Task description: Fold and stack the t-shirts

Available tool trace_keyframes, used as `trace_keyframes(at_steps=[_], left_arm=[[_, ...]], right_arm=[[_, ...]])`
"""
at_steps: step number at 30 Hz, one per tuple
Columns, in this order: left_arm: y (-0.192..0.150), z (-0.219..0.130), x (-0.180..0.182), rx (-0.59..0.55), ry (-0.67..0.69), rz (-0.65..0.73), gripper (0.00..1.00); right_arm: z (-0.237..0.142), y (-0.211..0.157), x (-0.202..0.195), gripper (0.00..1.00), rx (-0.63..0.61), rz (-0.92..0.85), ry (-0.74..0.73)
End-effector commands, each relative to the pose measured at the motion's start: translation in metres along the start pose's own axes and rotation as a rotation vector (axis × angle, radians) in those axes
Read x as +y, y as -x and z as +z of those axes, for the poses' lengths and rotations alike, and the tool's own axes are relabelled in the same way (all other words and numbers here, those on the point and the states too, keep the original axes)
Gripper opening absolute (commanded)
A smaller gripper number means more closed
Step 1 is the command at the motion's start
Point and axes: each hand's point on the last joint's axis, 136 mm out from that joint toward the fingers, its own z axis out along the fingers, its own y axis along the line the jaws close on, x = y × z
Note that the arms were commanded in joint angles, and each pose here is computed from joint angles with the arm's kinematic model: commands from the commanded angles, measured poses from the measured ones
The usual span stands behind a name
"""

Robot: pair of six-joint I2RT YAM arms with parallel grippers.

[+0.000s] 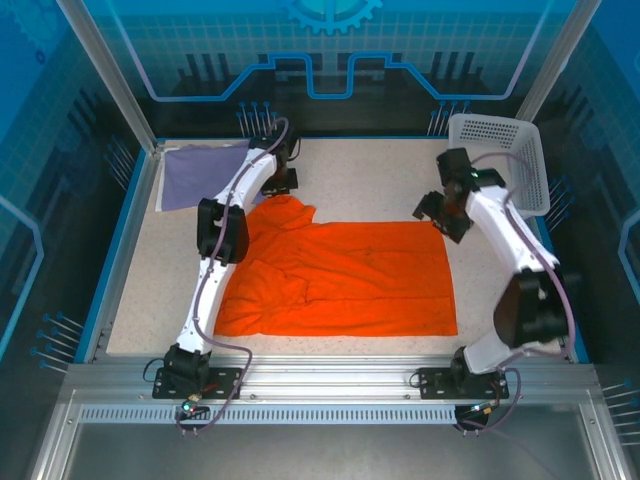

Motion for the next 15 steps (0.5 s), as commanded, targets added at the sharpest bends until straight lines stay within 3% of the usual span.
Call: trace_keyframes(at_steps=[1, 5, 9, 15], left_arm=[[0.004, -0.063, -0.011, -0.05, -0.078, -0.014, 0.0], [-0.002, -0.085, -0.009, -0.046, -0.1, -0.01, 0.0], [-0.011, -0.111, -0.008, -0.049, -0.134, -0.018, 0.0], [-0.026, -0.141, -0.002, -0.064, -0.164, -0.014, 0.0]], right_arm=[[0.028, 0.024, 0.021, 0.72, -0.071, 0.048, -0.079], [0.076, 0.036, 0.019, 0.7, -0.048, 0.174, -0.181], [0.116, 0.047, 0.012, 0.65, -0.011, 0.327, -0.172], [0.141, 0.06, 0.006, 0.62, 0.009, 0.399, -0.162]])
